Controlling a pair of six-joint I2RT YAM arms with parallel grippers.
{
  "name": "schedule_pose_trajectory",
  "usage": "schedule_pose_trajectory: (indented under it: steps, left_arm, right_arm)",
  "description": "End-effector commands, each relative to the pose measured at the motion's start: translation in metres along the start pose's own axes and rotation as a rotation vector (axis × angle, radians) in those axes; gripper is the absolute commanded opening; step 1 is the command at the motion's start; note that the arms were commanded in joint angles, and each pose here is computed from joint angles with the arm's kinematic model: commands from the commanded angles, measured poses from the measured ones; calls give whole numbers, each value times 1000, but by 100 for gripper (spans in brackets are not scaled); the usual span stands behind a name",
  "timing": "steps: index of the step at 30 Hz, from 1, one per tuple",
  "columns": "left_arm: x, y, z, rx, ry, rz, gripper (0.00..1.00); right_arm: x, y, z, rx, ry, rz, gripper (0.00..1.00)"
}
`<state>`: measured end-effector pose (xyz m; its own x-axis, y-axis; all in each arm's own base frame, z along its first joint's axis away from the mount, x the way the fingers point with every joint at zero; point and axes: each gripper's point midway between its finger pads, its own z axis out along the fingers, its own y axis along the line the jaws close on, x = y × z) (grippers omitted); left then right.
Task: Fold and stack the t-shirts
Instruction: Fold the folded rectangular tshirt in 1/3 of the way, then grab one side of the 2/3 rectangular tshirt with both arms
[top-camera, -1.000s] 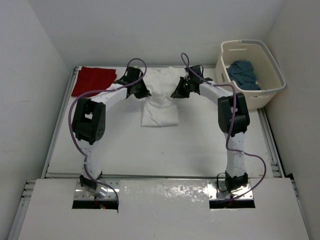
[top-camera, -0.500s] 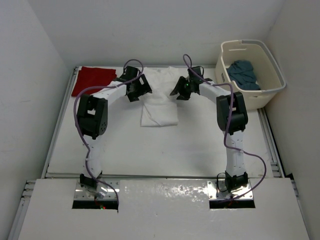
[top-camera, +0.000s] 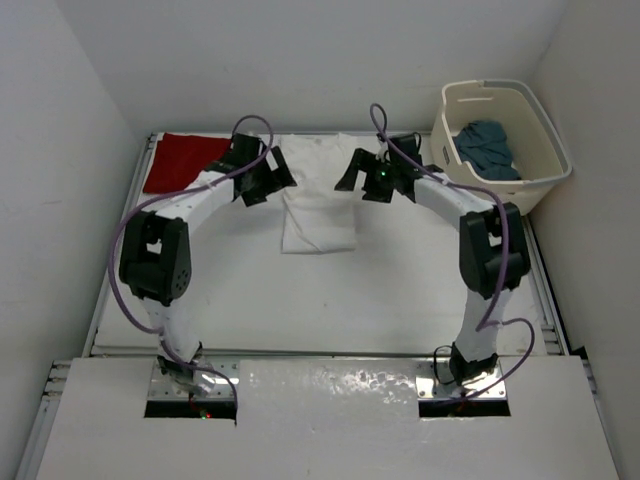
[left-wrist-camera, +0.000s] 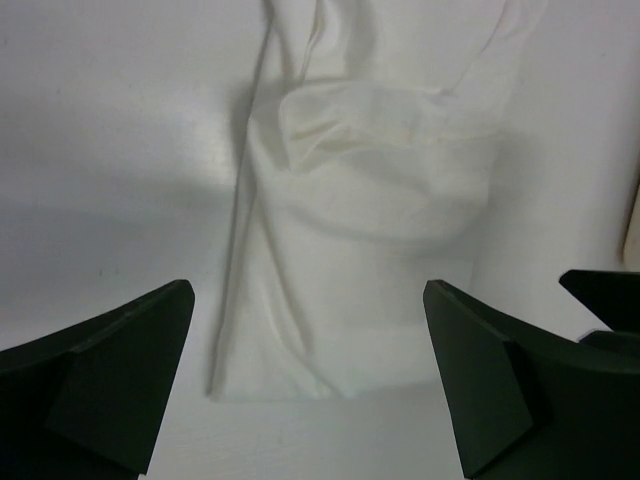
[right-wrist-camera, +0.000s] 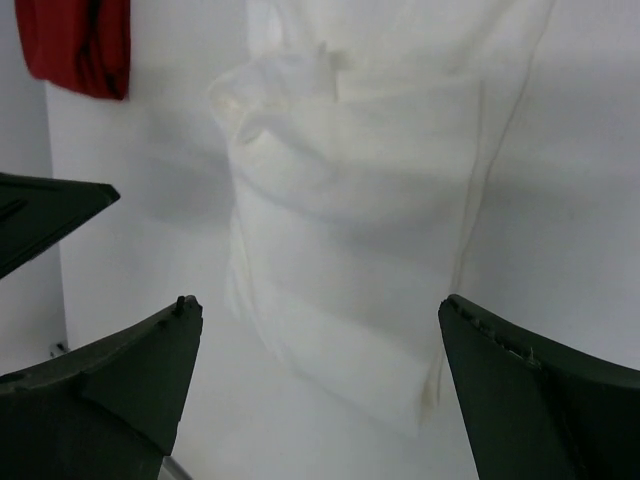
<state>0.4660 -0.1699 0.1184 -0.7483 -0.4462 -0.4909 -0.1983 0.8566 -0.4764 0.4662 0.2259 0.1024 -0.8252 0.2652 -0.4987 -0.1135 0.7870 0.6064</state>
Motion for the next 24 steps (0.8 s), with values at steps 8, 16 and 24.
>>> schedule_pose_trajectory:
  steps: [8, 16, 24]
  left_arm:
    - [114, 43, -19, -16, 170, 61, 100]
    - [144, 51, -7, 35, 228, 18, 77]
    - [161, 60, 5, 35, 270, 7, 48]
  right_arm:
    - [119, -5, -21, -42, 199, 21, 99]
    - [140, -25, -7, -41, 153, 159, 97]
    - [150, -36, -2, -42, 123, 244, 79]
